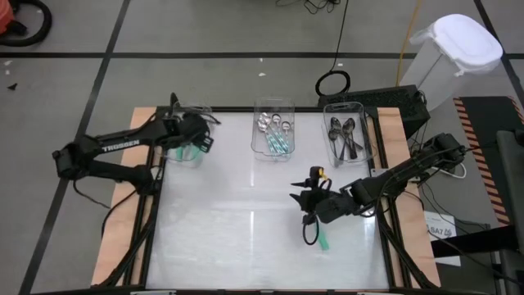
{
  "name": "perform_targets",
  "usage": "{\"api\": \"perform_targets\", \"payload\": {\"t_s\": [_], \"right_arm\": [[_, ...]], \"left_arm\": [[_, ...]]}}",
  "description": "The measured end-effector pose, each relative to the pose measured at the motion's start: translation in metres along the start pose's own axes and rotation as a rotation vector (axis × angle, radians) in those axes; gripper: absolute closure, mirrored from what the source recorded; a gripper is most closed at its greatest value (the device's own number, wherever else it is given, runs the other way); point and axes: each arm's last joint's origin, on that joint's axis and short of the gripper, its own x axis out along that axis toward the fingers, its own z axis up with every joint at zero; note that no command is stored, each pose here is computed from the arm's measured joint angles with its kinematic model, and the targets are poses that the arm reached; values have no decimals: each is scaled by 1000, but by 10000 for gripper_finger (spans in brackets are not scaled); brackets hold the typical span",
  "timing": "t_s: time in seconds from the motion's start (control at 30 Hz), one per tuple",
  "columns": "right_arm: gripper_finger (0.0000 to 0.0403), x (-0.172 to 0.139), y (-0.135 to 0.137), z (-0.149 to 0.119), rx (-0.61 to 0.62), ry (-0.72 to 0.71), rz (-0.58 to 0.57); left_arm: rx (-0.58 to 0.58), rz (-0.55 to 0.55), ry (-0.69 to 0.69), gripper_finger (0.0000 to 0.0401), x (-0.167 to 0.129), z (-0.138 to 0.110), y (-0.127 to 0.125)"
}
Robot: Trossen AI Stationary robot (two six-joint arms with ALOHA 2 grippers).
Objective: Sort silverware by color (type)
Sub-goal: Put the green spoon into the left transparent bin
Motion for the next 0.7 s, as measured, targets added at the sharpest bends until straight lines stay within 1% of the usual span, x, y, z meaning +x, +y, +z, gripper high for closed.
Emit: {"api": "perform_targets", "payload": {"t_s": [0.1,0.27,0.43,0.53,0.6,0.7], "right_arm": [[248,0,0,-8,69,67,-5],[248,-6,2,-22,235,175,-17],[248,-14,10,-31,367,268,38],[248,-20,16,-35,432,311,71],[248,-25,20,-37,465,334,87],[248,-34,28,-40,517,352,102]], "left_arm": [[52,-62,-79,235,-15,-8,-17],[110,-164,-220,235,-40,-26,-49],[160,-291,-382,235,-67,-46,-81],[177,-340,-460,235,-80,-60,-96],[208,-352,-483,235,-84,-70,-104],[224,-366,-511,235,-88,-84,-116]]}}
